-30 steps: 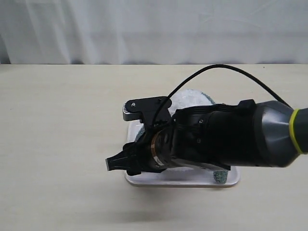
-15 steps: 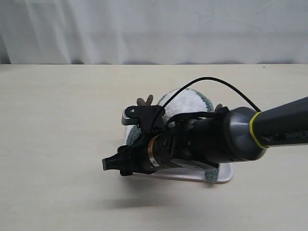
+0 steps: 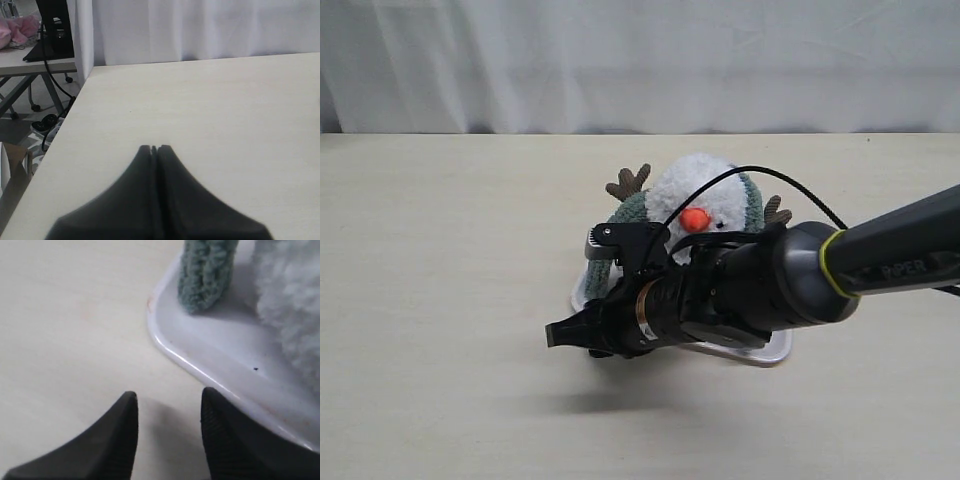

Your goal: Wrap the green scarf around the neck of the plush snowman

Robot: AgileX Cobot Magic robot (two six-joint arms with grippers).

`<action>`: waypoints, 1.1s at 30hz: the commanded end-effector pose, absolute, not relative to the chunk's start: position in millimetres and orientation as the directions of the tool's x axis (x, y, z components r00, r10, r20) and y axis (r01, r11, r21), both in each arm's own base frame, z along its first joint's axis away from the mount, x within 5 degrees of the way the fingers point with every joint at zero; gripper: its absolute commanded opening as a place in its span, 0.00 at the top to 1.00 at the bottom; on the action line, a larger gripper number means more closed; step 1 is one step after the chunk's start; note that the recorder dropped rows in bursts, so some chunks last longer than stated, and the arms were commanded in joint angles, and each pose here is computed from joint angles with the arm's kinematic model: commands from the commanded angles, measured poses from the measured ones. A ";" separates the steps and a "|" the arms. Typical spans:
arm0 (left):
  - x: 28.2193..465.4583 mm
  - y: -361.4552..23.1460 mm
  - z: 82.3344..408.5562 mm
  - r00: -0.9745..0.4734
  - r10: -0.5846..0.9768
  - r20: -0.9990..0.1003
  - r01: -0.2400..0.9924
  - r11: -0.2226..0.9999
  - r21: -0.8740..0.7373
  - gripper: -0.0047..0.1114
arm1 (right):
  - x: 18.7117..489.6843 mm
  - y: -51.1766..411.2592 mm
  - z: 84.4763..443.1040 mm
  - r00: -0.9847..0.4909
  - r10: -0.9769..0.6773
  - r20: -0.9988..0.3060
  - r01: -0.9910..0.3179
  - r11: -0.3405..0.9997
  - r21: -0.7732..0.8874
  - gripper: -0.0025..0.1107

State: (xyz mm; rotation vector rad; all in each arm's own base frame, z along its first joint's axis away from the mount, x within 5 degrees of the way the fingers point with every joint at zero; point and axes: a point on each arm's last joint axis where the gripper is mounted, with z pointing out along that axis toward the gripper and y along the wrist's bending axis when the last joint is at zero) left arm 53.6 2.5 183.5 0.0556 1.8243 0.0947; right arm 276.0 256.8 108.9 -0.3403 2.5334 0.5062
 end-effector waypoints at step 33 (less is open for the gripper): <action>53.7 2.5 183.4 -0.243 0.086 -0.966 -0.014 0.996 0.092 0.96 | 258.0 227.9 291.5 -0.745 -0.262 -0.613 -0.257 0.961 -0.097 0.61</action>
